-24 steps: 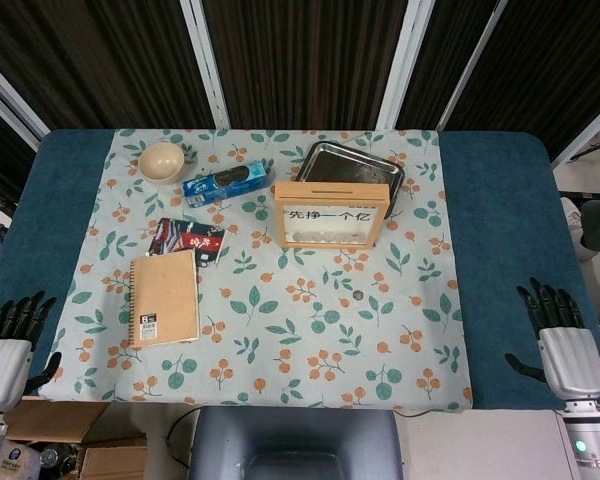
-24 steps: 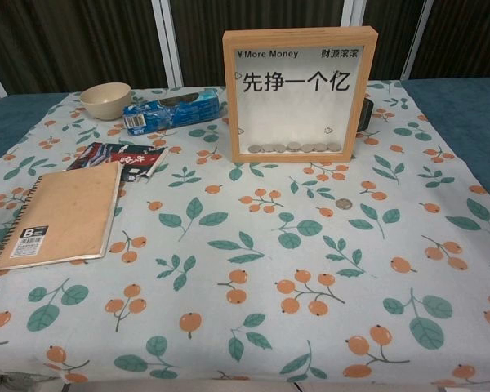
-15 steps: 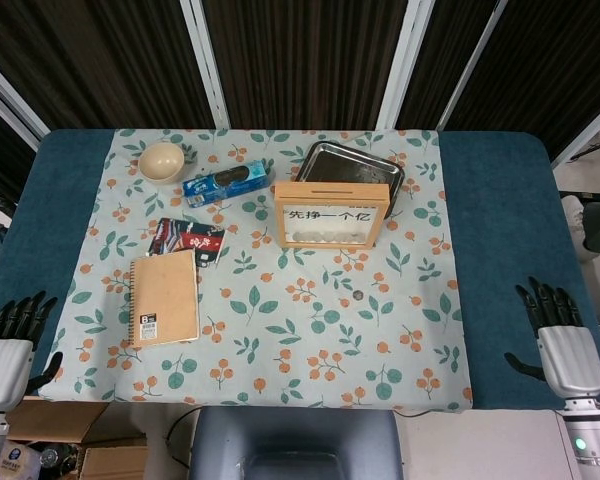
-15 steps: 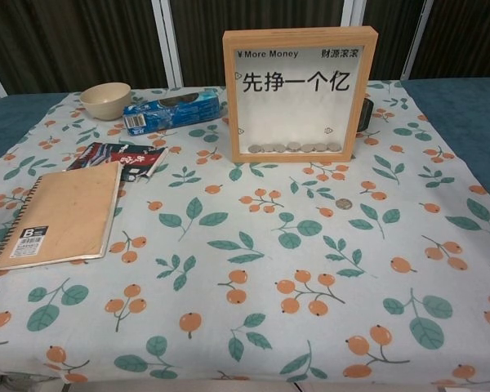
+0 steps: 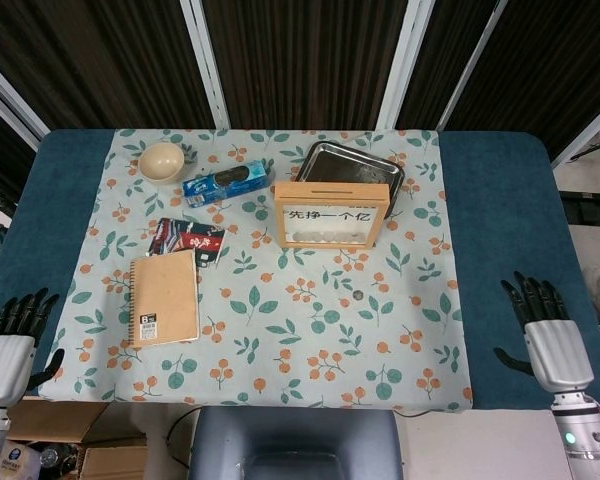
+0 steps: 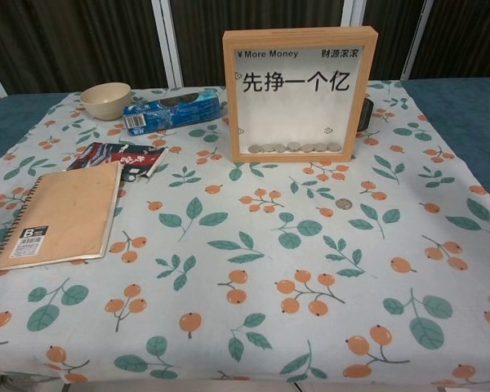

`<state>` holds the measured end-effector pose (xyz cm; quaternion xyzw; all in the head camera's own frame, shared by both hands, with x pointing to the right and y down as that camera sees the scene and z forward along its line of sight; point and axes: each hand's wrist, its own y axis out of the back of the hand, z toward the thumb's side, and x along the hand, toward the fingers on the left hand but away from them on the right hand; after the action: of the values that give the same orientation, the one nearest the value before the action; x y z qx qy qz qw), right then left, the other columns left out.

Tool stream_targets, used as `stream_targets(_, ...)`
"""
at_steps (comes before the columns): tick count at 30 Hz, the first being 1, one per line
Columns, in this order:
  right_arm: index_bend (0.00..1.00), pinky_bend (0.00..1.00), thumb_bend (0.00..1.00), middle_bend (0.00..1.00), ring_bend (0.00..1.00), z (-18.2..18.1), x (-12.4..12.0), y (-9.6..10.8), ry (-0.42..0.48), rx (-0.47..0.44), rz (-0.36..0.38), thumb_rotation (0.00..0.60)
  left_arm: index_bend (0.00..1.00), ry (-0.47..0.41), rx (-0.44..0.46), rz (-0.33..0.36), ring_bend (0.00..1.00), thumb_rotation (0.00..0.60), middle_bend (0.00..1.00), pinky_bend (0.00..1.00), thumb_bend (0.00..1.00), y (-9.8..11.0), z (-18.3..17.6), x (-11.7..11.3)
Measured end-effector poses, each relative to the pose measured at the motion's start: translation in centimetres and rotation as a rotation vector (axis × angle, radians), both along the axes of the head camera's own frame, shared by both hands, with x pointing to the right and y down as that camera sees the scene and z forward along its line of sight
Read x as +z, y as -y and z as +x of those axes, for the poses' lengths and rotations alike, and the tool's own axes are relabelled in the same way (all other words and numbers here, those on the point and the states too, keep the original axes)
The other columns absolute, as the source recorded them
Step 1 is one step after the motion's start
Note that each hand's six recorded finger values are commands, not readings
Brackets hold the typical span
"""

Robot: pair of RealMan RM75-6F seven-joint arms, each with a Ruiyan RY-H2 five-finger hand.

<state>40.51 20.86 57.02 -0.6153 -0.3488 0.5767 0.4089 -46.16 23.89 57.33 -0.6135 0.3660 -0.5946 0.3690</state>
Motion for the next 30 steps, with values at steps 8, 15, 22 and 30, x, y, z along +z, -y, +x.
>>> stream_targets(8, 0.00, 0.00, 0.30, 0.00, 0.00, -4.5, 1.4, 2.7, -0.004, -0.125, -0.009, 0.600, 0.00, -0.007, -0.008, -0.002, 0.00, 0.600, 0.00, 0.00, 0.37, -0.1, -0.1, 0.5)
stream_targets(15, 0.00, 0.00, 0.30, 0.00, 0.00, -7.9, 3.9, 4.3, -0.005, -0.198, -0.053, 0.600, 0.00, -0.002, -0.016, -0.007, 0.00, 0.600, 0.00, 0.00, 0.37, -0.3, -0.4, 0.7)
stream_targets(22, 0.00, 0.00, 0.30, 0.00, 0.00, -11.5, 6.6, 5.2, -0.019, -0.282, -0.089, 0.600, 0.00, -0.007, -0.017, -0.014, 0.00, 0.600, 0.00, 0.00, 0.37, -0.3, -0.3, 1.1)
stream_targets(30, 0.00, 0.00, 0.30, 0.00, 0.00, -14.3, 9.1, 5.6, -0.036, -0.313, -0.106, 0.600, 0.00, -0.006, -0.023, -0.021, 0.00, 0.600, 0.00, 0.00, 0.37, -0.3, -0.7, 1.4)
